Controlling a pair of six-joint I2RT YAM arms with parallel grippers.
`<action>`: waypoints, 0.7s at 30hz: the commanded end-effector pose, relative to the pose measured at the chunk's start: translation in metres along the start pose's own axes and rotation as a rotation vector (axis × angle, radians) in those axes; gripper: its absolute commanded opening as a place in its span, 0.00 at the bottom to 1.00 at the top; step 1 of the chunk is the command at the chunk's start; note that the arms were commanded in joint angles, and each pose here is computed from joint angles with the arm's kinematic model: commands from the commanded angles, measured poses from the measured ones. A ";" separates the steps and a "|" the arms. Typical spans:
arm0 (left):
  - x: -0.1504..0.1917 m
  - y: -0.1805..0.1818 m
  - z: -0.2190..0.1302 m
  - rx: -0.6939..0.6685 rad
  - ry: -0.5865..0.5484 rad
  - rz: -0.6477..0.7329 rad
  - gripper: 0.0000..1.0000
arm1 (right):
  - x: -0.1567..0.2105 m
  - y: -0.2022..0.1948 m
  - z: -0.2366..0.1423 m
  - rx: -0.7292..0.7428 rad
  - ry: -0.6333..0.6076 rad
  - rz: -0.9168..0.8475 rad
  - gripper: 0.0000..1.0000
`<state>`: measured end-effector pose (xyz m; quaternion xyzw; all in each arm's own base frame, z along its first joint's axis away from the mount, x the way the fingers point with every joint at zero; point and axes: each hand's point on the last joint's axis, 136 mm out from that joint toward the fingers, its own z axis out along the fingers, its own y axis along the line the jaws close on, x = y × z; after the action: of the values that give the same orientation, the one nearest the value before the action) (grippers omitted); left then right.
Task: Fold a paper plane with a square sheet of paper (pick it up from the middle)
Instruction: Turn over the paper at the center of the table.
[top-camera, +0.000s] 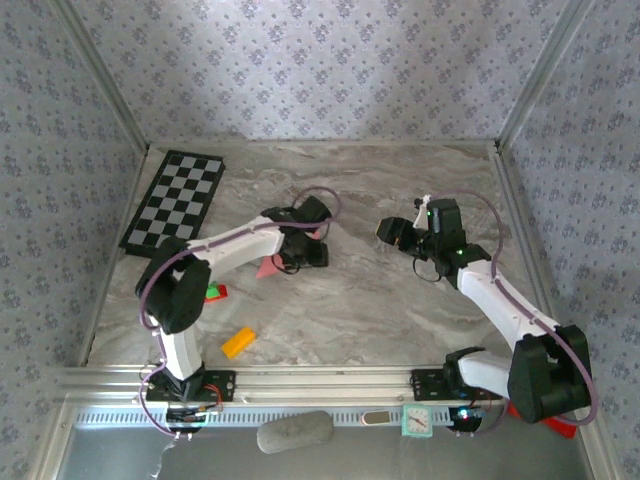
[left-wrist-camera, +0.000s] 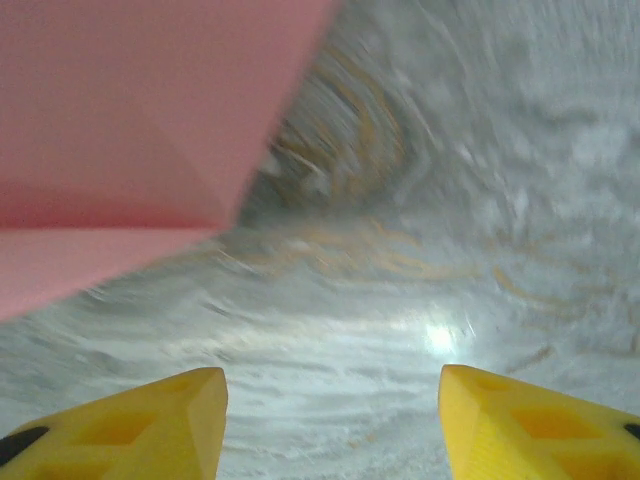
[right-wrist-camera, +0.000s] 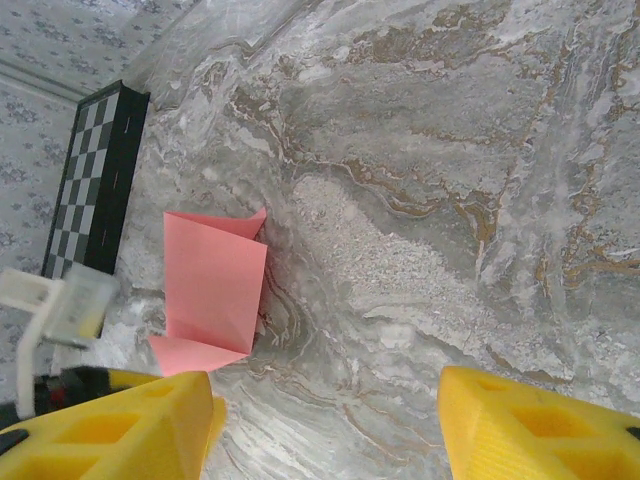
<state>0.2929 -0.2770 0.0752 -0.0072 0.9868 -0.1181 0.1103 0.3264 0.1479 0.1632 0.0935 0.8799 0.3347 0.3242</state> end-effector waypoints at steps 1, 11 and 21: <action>-0.023 0.017 0.004 0.058 -0.037 -0.103 0.60 | 0.003 -0.002 0.003 -0.013 0.009 0.026 0.63; -0.056 0.059 0.028 0.019 -0.072 -0.172 0.61 | 0.004 0.000 0.006 -0.021 0.019 0.025 0.63; -0.047 0.052 0.052 0.081 -0.007 -0.174 0.62 | 0.013 0.000 0.014 -0.021 0.053 0.043 0.63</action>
<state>0.3546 -0.2274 0.0312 -0.0950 0.9783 -0.1400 0.1198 0.3265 0.1540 0.1523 0.0978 0.8829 0.3440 0.3043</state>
